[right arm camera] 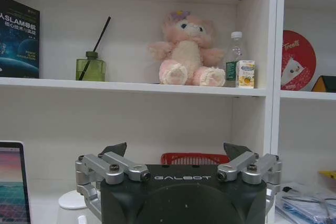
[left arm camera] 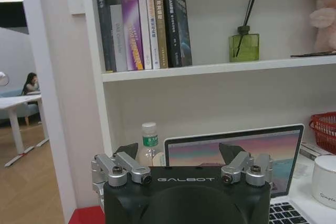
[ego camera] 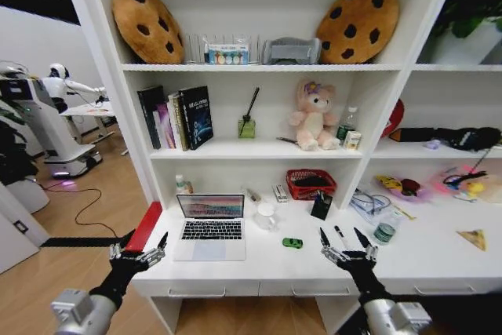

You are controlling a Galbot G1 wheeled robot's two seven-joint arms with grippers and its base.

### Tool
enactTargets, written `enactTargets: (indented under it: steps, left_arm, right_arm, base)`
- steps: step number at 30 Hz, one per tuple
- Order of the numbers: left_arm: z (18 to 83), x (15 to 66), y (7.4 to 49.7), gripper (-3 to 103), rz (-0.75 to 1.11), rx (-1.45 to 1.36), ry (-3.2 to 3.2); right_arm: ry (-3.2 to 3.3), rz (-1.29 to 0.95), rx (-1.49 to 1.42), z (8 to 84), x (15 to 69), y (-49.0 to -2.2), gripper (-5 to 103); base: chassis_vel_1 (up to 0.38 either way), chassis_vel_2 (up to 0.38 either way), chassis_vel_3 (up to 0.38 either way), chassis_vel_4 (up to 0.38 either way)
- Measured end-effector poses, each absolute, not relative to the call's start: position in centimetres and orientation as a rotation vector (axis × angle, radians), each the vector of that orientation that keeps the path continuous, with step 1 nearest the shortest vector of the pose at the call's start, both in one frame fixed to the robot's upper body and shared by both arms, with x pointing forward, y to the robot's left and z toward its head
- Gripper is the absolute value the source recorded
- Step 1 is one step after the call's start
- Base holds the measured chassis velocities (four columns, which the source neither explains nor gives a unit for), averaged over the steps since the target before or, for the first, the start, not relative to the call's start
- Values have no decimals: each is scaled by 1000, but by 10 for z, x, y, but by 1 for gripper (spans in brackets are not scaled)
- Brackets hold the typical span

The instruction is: Organize the objects on the table.

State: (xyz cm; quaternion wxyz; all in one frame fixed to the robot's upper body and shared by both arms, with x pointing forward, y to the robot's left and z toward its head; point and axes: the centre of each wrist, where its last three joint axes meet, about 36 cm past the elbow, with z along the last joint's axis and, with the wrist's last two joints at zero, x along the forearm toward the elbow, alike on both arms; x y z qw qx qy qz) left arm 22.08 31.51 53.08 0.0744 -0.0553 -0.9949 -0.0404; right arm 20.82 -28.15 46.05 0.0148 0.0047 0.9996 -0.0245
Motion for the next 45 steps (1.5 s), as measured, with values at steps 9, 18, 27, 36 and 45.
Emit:
enactTargets:
  steps: [9, 18, 27, 36, 45]
  left_arm:
    - [535, 255, 338, 57, -333, -319, -2991]
    - [561, 333, 382, 25, -757, -499, -2937]
    - [578, 408, 428, 0, -1127, -730, -2724]
    - [583, 492, 424, 0, -1380, -982, -2561]
    - [586, 561, 382, 0, -1547, -1276, -2404]
  right_arm:
    - [3105, -90, 29, 453, 207, -288, 100]
    - [3106, -86, 49, 444, 210, -293, 100]
    - [3112, -77, 61, 436, 213, -296, 100]
    - [3114, -83, 87, 432, 212, -300, 100]
    - [3113, -83, 121, 428, 209, -305, 100]
  base:
    - [56, -42, -49, 33]
    - [-16, 5, 6, -18]
    - [0, 0, 0, 0]
    - [0, 0, 0, 0]
    - [0, 0, 0, 0]
